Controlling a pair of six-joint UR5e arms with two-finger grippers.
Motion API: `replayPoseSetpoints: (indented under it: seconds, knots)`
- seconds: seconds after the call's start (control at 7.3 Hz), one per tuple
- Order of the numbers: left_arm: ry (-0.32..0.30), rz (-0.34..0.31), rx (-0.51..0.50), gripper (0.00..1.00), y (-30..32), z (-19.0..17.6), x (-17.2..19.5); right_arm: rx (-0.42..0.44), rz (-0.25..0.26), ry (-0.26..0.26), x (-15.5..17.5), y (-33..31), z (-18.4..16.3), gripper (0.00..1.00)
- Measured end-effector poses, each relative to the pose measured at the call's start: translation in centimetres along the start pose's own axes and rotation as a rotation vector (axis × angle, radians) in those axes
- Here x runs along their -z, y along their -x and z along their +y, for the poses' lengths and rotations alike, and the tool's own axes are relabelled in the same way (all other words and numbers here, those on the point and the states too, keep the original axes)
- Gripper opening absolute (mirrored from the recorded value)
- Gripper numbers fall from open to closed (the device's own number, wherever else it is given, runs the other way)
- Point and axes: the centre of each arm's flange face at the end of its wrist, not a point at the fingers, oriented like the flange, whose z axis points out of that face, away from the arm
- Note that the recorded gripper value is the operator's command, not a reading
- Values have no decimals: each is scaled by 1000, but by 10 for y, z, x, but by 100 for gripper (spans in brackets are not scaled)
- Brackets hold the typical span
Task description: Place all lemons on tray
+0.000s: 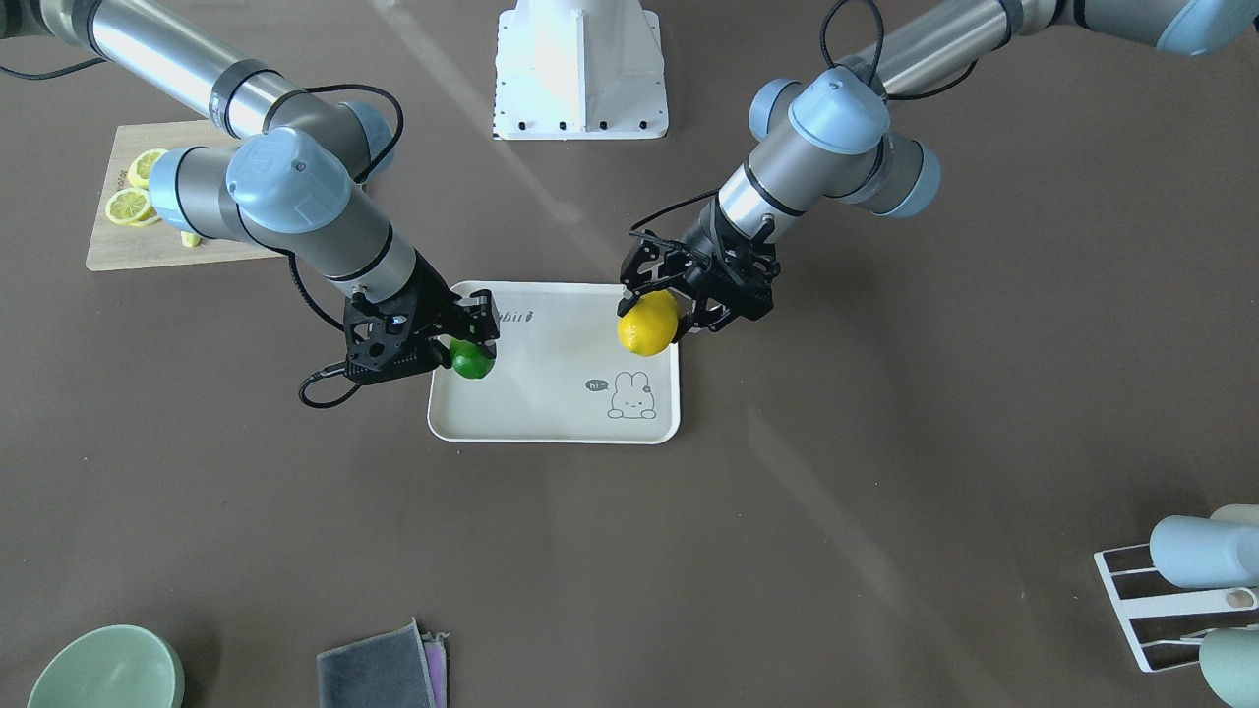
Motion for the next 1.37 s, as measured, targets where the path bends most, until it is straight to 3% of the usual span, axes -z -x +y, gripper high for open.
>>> replayPoseSetpoints:
  seconds: [0.27, 0.41, 0.55, 0.68, 0.82, 0.96, 1.37]
  knots:
    - [-15, -17, -3, 0, -11, 0, -19, 0, 10, 2, -13, 8, 8, 0]
    - [-15, -23, -5, 0, -14, 3, -27, 1, 20, 1, -21, 9, 12, 84]
    - [-12, -29, -5, 0, -15, 8, -34, 1, 27, 1, -26, 10, 14, 100]
    - [-14, -41, -7, 0, -16, 16, -43, 1, 27, 0, -27, 12, 14, 100]
    - [-21, -58, -11, 21, -18, 29, -55, 0, 20, -8, -22, 17, 9, 100]
    - [-33, -78, -16, 97, -18, 40, -65, -1, 6, -21, -10, 20, 2, 100]
    - [-58, -86, -23, 98, -24, 37, -57, -25, -64, -13, 50, 10, -32, 100]
